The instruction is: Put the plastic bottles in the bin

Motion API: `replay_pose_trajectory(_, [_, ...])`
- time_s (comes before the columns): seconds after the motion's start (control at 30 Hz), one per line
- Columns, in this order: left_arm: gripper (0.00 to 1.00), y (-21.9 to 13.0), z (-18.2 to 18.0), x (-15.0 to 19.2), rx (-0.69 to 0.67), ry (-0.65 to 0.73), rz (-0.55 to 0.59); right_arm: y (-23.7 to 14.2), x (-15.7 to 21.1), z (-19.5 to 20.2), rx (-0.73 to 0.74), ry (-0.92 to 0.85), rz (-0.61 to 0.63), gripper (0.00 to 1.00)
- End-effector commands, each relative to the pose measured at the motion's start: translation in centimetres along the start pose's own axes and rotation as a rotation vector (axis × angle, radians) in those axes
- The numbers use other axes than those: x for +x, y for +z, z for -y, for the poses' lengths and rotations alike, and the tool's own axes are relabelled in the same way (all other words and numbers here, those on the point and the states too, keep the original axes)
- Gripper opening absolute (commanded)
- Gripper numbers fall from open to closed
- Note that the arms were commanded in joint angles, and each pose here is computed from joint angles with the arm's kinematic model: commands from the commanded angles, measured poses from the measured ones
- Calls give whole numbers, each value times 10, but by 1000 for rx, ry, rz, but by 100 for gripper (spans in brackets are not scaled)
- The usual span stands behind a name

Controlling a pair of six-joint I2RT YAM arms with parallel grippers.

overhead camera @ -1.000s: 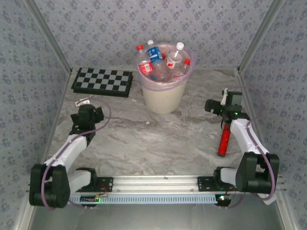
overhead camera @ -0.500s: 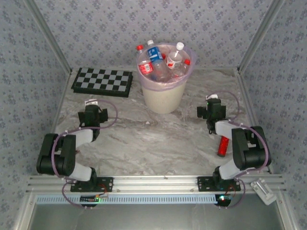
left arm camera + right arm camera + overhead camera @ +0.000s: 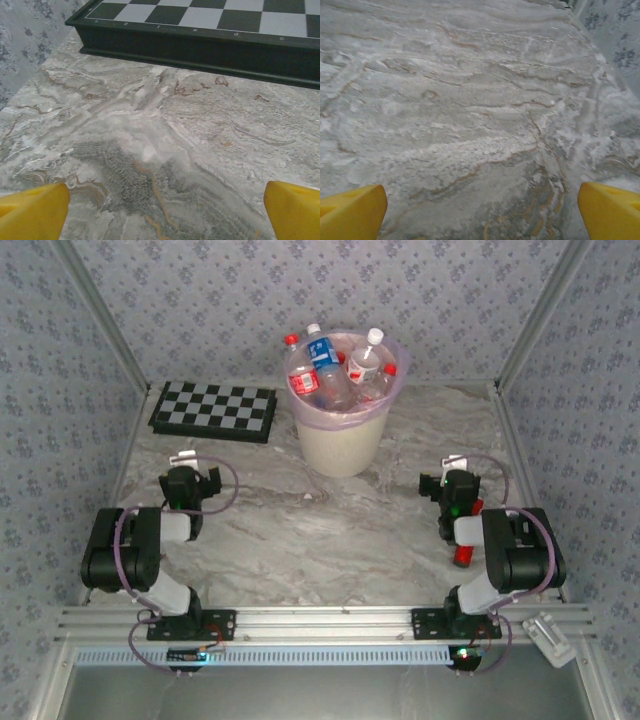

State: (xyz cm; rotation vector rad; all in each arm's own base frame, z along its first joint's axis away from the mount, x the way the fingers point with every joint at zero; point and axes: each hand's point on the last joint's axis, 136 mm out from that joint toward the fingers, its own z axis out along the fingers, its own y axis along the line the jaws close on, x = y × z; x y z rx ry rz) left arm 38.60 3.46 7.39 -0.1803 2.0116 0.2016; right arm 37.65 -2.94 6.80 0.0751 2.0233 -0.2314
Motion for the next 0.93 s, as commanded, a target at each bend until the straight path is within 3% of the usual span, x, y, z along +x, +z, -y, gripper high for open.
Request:
replay_pose_trajectory(0.0, [100,-1,6,-19,39,-21,79,2,-22,6,-6,66,71,100])
replay_pose_trajectory(0.57, [100,-2,6,-19,40,-21,73,3,-21,4,-4,59,62,100])
replay_pose_trajectory(0.67, [100,-2,6,-18,40,-21,73,6,-21,-7,-100,45,42,100])
replay_pose_trajectory(0.9, [100,-2,6,-19,41,-21,73,4,-22,-7,-95,40,56,100])
